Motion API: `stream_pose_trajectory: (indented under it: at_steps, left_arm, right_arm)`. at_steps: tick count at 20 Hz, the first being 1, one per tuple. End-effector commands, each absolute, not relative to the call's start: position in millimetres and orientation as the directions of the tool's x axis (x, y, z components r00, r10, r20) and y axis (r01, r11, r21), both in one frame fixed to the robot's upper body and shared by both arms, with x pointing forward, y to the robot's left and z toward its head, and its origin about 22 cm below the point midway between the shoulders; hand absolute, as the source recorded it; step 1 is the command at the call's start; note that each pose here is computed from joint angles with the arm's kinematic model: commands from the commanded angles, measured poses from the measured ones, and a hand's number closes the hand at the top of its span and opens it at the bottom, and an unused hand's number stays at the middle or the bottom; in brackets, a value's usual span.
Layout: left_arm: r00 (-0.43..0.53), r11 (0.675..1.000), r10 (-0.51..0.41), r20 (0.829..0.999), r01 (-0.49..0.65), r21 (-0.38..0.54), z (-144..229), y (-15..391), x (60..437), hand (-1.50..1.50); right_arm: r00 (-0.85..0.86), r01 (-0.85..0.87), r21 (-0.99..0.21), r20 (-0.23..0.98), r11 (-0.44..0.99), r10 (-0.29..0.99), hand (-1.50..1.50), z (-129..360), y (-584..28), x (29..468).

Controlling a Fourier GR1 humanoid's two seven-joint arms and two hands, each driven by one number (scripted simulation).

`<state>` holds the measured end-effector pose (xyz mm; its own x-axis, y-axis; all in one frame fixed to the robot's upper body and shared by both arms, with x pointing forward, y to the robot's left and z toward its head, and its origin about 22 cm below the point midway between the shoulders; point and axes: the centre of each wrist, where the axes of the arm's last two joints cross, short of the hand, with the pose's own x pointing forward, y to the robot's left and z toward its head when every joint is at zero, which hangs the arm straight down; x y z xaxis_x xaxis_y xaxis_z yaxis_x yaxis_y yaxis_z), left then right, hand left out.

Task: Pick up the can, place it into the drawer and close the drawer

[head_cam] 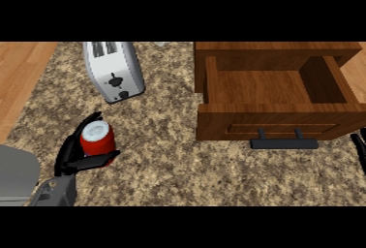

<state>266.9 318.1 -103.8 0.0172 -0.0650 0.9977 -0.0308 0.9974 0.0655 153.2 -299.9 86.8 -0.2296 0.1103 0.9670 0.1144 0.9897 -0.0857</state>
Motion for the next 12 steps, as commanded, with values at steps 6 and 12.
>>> stream_pose_trajectory:
  at_steps: [6,12]
  left_arm:
    - [0.005,0.999,0.033,0.999,0.023,-0.033,-88.2,300.9,283.1,1.5]
    - [-0.043,0.996,0.045,0.998,0.079,-0.041,-70.2,293.0,286.2,1.5]
  right_arm:
    - [-0.241,0.116,-0.081,0.965,0.99,0.107,-1.5,96.6,-291.7,142.1]
    - [-0.223,0.111,-0.073,0.97,0.991,0.096,-1.5,94.9,-293.5,158.2]
